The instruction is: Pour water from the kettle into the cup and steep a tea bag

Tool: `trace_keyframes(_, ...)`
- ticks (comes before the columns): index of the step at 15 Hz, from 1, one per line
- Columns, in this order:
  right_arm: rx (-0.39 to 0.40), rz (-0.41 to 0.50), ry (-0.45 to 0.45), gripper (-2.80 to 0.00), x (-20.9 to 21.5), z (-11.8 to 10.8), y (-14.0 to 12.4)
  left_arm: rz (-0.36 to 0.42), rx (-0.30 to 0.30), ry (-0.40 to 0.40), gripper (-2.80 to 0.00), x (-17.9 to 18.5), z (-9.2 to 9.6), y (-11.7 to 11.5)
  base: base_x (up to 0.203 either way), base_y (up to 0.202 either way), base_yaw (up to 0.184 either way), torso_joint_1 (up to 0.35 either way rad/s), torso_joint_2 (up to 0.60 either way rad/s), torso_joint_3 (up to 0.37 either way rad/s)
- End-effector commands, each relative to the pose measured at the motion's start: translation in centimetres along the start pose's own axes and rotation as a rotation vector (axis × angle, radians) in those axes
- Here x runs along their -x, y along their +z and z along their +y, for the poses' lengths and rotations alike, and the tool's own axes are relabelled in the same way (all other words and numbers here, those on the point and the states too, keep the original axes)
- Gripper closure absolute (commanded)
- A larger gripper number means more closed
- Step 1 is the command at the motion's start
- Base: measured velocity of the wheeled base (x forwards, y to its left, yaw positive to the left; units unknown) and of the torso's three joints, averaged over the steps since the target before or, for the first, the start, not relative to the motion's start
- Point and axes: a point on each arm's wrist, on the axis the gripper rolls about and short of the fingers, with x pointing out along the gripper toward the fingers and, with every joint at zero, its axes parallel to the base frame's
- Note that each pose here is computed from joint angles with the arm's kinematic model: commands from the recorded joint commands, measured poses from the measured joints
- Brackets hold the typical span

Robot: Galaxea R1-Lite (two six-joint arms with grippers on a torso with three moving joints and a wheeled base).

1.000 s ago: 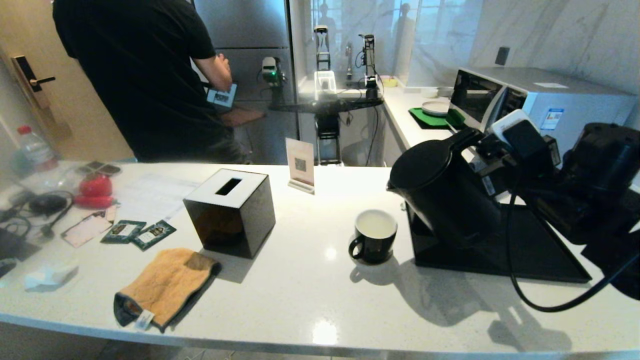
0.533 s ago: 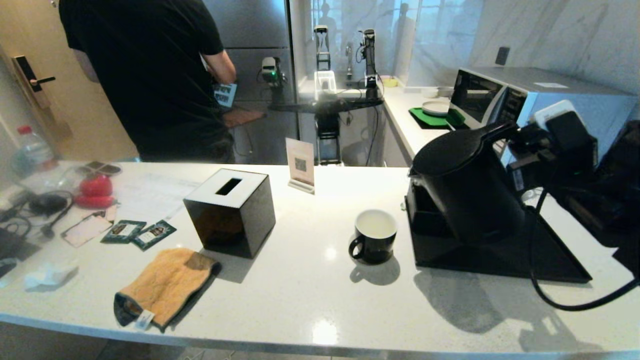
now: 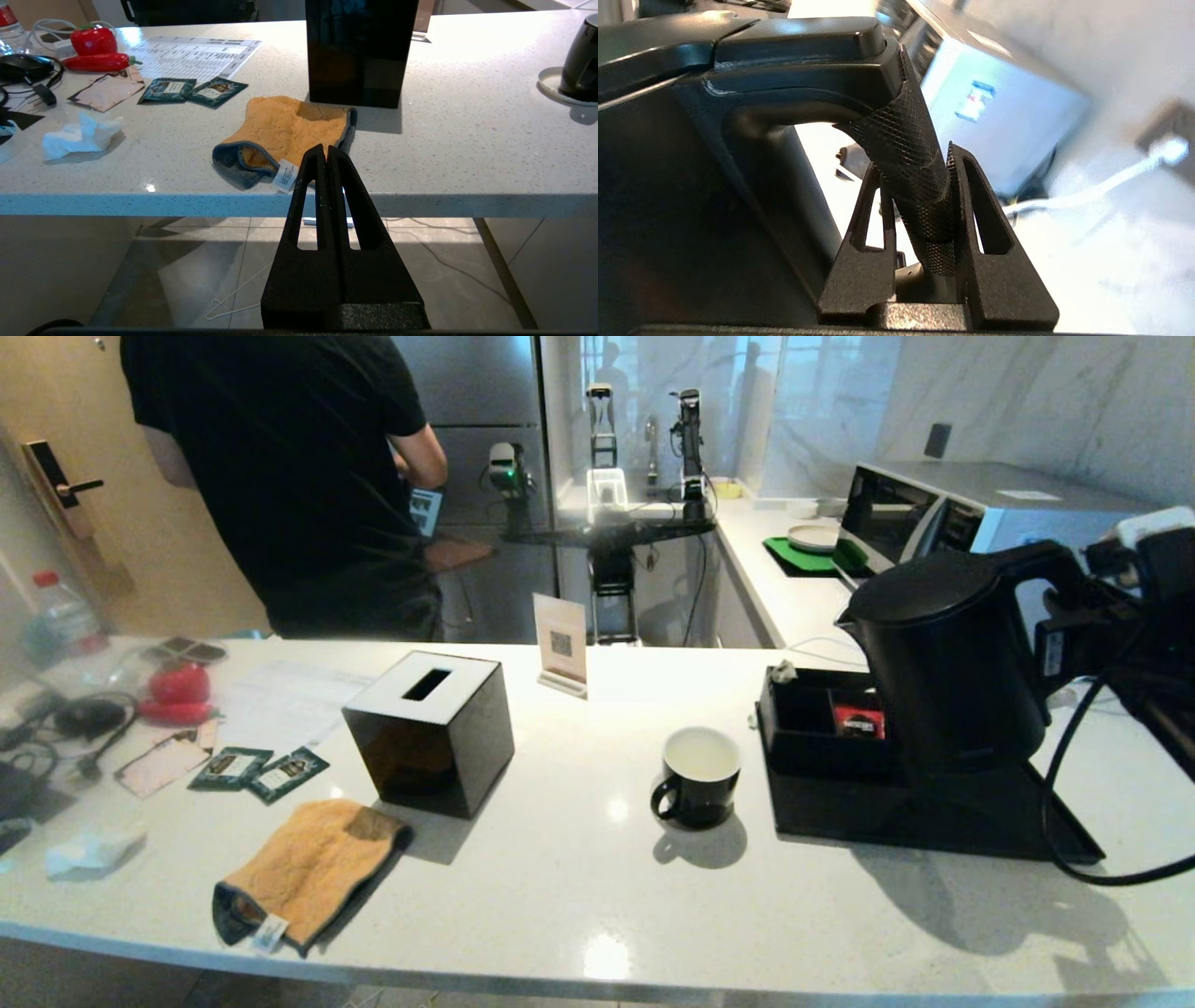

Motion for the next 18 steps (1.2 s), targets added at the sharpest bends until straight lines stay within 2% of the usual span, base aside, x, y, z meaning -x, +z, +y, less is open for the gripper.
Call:
trace_keyframes(1, -0.033, 0.01, -0.052, 0.0, 0.0, -1.4, -0.4, 0.0, 0.0, 0.0, 0.0, 0.0, 0.0, 0.0, 0.0, 0.0, 0.0, 0.0, 0.0, 0.0)
trace_keyframes(9, -0.155, 0.106, -0.192, 0.0, -0.7, -4.8, -3.6, 0.001, 0.0, 0.0, 0.0, 0.0, 0.0, 0.0, 0.0, 0.0, 0.0, 0.0, 0.0, 0.0)
trace_keyframes(14, -0.26, 0.112, -0.221, 0.0, -1.9, -4.9, -5.4, 0.0, 0.0, 0.0, 0.0, 0.0, 0.0, 0.0, 0.0, 0.0, 0.0, 0.0, 0.0, 0.0)
trace_keyframes(18, -0.299, 0.097, -0.226, 0.0, -2.7, -4.5, -6.4, 0.001, 0.0, 0.0, 0.0, 0.0, 0.0, 0.0, 0.0, 0.0, 0.0, 0.0, 0.0, 0.0)
